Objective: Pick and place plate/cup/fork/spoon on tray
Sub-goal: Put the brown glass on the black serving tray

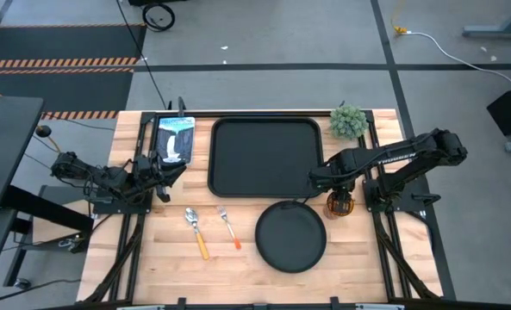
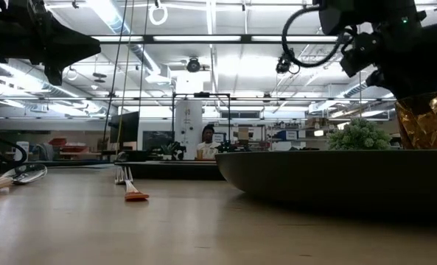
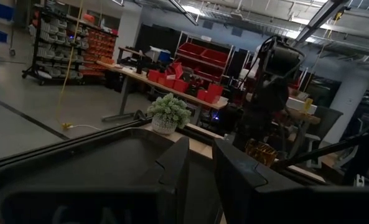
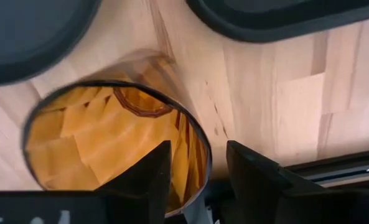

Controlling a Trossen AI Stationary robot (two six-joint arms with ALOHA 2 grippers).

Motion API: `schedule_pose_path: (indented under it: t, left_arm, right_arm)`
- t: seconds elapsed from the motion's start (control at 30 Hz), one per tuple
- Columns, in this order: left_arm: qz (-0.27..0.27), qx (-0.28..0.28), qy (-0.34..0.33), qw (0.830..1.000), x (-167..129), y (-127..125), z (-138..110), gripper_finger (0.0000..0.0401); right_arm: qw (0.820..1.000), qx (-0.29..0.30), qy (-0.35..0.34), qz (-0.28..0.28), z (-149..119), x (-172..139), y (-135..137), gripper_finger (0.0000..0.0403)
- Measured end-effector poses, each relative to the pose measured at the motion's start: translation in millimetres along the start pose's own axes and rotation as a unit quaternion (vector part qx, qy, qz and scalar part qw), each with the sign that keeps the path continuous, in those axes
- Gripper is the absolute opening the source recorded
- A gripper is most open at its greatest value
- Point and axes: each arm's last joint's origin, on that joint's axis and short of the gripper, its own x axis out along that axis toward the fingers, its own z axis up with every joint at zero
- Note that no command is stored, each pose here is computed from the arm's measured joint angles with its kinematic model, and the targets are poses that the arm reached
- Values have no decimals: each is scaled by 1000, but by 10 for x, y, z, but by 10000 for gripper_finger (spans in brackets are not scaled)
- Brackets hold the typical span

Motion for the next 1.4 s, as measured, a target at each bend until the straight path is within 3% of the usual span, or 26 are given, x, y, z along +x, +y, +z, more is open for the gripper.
schedule_pose_path:
  t: [0.17, 0.8, 1.13, 1.4]
  left_arm:
    - [0, 0, 0, 1000, 0, 0, 0, 80]
    - [0, 0, 0, 1000, 0, 0, 0, 80]
    - [0, 0, 0, 1000, 0, 0, 0, 80]
    - [2, 0, -1, 1000, 0, 1, 1, 80]
  right_arm:
    - [1000, 11, 12, -1, -20, 89, -18, 146]
    - [999, 34, 16, 17, 4, 83, -84, 18]
    - [1000, 22, 12, 16, -7, 65, -93, 20]
    - [999, 30, -10, 23, 21, -268, -254, 16]
